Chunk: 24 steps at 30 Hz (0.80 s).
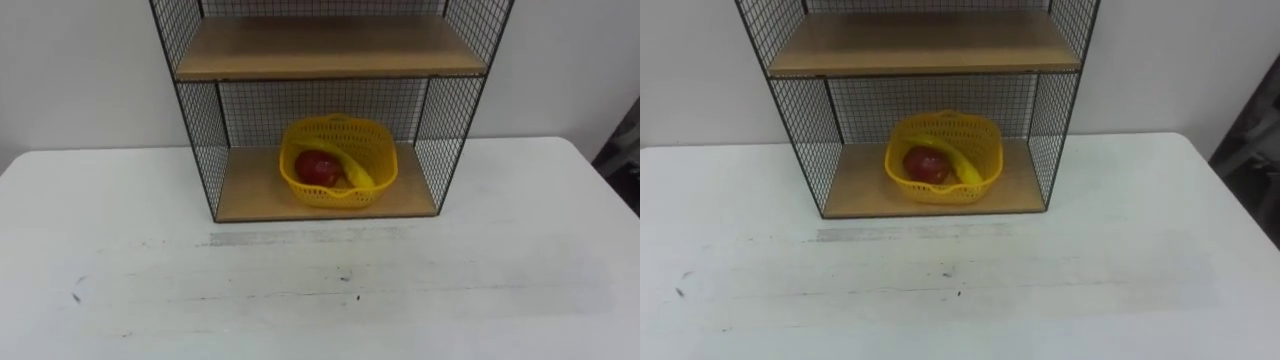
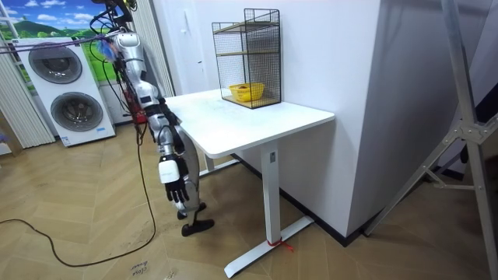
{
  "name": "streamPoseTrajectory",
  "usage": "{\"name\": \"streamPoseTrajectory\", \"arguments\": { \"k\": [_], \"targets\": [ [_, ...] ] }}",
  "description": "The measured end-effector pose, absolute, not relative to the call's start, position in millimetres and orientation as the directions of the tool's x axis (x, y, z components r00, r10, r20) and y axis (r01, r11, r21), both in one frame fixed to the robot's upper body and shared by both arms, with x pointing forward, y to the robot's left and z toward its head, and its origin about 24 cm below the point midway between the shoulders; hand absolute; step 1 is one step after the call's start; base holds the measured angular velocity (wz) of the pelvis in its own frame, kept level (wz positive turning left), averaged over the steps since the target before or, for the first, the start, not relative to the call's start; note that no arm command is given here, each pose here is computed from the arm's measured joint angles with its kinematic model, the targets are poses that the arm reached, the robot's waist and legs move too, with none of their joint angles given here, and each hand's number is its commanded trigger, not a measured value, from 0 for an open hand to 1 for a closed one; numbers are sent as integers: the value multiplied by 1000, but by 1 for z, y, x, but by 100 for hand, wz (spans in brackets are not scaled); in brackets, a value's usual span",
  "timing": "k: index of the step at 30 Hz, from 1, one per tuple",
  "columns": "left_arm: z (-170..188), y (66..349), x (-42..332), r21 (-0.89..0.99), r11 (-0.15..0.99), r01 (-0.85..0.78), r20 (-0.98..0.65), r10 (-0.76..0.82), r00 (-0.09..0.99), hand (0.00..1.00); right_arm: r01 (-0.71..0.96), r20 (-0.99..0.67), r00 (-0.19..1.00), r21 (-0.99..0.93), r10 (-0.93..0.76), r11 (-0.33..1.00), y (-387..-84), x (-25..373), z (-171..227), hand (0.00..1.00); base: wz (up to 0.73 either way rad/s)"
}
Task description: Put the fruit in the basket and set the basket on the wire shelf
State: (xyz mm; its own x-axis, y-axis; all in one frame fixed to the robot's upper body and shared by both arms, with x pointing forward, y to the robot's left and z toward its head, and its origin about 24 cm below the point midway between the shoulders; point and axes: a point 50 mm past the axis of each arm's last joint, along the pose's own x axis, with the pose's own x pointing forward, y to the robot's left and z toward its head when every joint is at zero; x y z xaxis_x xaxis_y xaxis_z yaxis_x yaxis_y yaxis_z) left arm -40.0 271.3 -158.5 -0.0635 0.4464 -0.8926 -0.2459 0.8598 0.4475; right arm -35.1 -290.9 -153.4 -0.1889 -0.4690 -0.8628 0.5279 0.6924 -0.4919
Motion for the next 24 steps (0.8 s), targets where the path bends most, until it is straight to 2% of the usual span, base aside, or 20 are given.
{"name": "streamPoseTrajectory", "arguments": {
  "k": [7, 12, 18, 24],
  "targets": [
    [-166, 249, -31, 398, 911, -104, -917, 396, -40, 0, 306, -901, -157, -434, -405, 847, -265, -32, -163, 0, 0],
    [-169, 241, -23, 362, 932, -25, -932, 361, -21, 0, 148, -917, -119, -395, -380, 907, -258, -24, -165, 0, -2],
    [-171, 235, -9, 315, 946, 75, -949, 315, 15, 0, 118, -928, -22, -371, -371, 921, -255, 5, -167, 0, -3],
    [-172, 231, -9, 278, 956, 95, -960, 279, -2, 0, 89, -945, 4, -325, -326, 942, -249, 9, -169, 0, 0]
  ]
}}
